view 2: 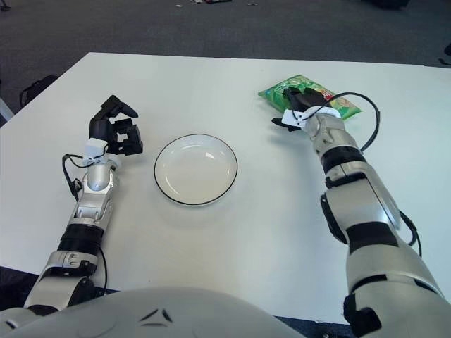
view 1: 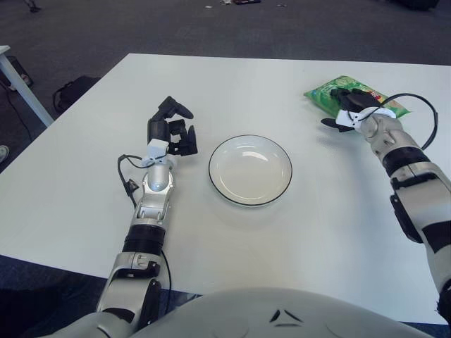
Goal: Put the snack into the plate.
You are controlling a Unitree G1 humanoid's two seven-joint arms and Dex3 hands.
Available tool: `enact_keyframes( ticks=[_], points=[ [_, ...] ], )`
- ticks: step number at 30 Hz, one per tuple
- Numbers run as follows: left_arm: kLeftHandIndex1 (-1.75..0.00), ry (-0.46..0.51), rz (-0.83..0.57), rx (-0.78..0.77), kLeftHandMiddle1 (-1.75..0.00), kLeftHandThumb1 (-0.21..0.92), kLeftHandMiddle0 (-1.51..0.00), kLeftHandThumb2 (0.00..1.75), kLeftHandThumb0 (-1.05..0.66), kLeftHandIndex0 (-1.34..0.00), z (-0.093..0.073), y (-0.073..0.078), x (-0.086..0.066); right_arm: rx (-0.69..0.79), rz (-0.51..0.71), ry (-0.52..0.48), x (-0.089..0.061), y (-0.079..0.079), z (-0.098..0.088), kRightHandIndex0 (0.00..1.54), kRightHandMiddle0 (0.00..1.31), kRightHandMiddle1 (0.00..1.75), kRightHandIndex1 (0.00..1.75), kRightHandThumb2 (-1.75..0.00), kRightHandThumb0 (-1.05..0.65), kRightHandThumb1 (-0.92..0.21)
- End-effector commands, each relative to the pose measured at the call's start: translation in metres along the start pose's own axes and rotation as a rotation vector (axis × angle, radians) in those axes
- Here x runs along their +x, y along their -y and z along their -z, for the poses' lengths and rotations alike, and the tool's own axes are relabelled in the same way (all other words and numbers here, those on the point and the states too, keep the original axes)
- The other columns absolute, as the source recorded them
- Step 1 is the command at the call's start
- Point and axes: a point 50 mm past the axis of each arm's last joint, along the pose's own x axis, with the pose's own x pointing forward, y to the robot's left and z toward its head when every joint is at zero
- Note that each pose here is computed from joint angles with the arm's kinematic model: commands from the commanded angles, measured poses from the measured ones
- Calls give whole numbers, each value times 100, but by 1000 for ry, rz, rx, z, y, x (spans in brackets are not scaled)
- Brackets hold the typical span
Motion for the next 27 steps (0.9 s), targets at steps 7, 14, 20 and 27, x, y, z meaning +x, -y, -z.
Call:
enact_keyframes(
  ticks=[7,14,20,27],
  points=[
    [-175,-298,-12,3,-175,25,-136,139,-51,-67,55,1,-68,20,-40,146,-48,5,-7,0,0,50,43,-63,-72,-91],
    [-175,-291,-5,-1,-175,25,-137,140,-51,-67,54,1,-66,24,-68,171,-80,19,-11,0,0,50,41,-62,-74,-92],
    [-175,-284,2,-8,-175,24,-137,141,-51,-67,54,1,-66,0,-55,188,-98,34,-15,0,0,50,45,-61,-77,-92],
    [-175,-287,2,-10,-175,25,-136,140,-51,-67,55,1,-66,-25,-32,198,-117,41,-14,0,0,60,51,-62,-78,-92]
  ],
)
